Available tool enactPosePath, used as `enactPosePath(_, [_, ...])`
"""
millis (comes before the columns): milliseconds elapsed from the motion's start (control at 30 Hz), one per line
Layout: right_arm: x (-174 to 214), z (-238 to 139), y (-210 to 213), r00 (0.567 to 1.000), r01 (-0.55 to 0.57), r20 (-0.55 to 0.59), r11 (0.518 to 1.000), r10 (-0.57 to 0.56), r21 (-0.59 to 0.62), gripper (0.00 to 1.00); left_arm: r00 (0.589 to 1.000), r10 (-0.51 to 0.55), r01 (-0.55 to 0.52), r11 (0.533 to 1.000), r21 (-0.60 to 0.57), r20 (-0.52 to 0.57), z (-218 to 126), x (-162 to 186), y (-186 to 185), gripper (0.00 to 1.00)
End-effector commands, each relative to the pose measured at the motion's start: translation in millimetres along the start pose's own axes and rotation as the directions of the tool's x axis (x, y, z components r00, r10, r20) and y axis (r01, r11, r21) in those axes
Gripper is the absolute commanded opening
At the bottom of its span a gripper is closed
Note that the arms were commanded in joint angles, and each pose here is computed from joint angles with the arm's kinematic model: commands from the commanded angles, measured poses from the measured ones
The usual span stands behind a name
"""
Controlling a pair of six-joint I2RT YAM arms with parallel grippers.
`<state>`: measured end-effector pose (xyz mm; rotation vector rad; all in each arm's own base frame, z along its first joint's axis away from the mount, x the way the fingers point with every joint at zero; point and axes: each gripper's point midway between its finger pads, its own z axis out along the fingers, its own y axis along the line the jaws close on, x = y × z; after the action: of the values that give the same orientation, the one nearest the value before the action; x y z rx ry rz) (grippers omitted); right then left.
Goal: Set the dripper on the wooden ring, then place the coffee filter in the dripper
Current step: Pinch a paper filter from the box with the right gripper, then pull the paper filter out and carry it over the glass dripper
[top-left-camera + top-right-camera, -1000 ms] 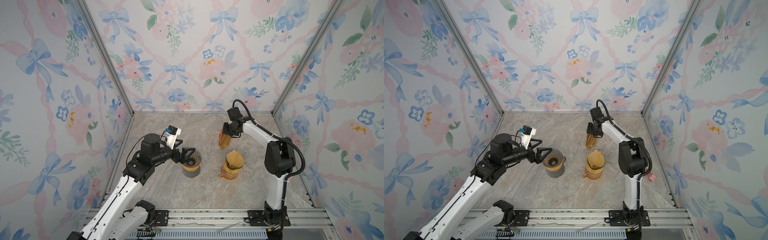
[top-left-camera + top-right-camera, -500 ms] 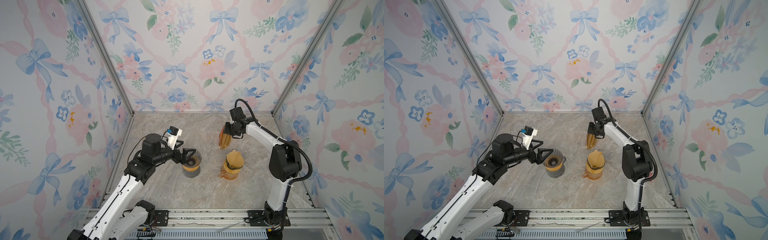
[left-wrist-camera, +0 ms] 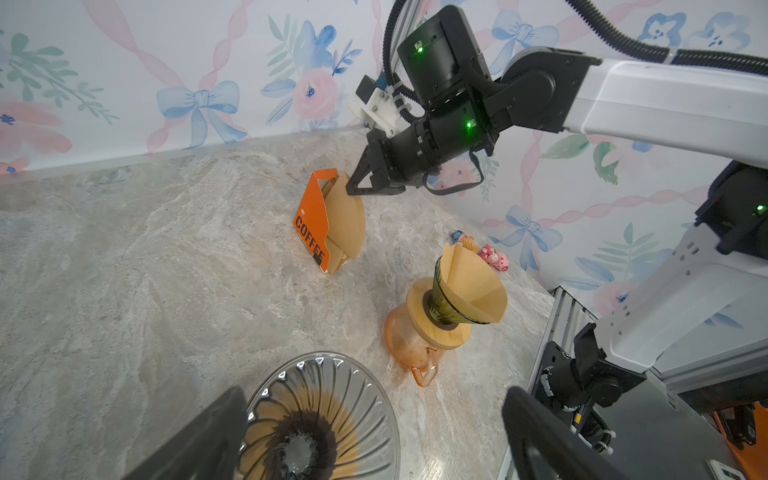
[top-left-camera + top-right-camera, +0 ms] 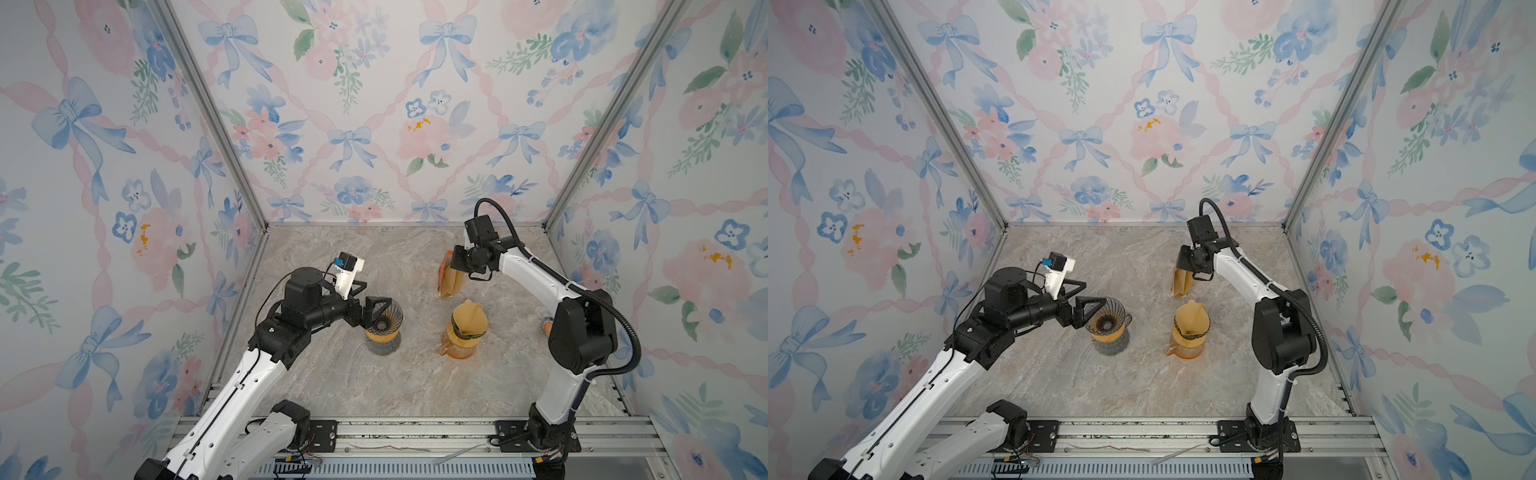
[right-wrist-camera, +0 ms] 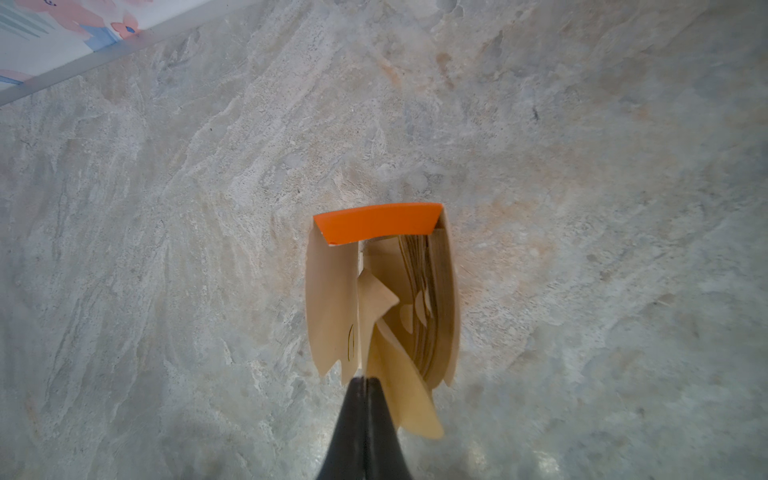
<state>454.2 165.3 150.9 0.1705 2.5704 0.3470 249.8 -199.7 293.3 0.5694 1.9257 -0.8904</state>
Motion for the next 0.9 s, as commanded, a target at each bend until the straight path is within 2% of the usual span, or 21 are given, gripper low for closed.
enactPosePath(0, [-3,-12,0,1.000,0.015,0.012,1.000,-0.015,-0.016,0.01,1.000,-0.005,0.005,1.000,-0.017,0.014,-1,-1,5,0.98])
enactPosePath(200, [-2,-18,1,0.999,0.031,0.012,0.999,-0.031,-0.020,0.01,1.000,-0.001,0.002,1.000,-0.011,0.018,-2,-2,3,0.98])
enactPosePath(467, [-15,-48,14,0.995,0.083,0.064,0.995,-0.079,-0.060,0.01,0.999,0.000,0.001,1.000,-0.026,0.032,-6,-5,6,0.98])
enactPosePath(633, [-24,-74,40,0.984,0.156,0.101,0.982,-0.145,-0.110,0.01,1.000,-0.002,0.003,1.000,-0.028,0.030,-6,-3,7,0.98])
enactPosePath(867, [-29,-118,92,0.950,0.296,0.160,0.937,-0.268,-0.185,0.01,0.999,0.004,-0.002,0.998,-0.057,0.041,-8,-5,11,0.98])
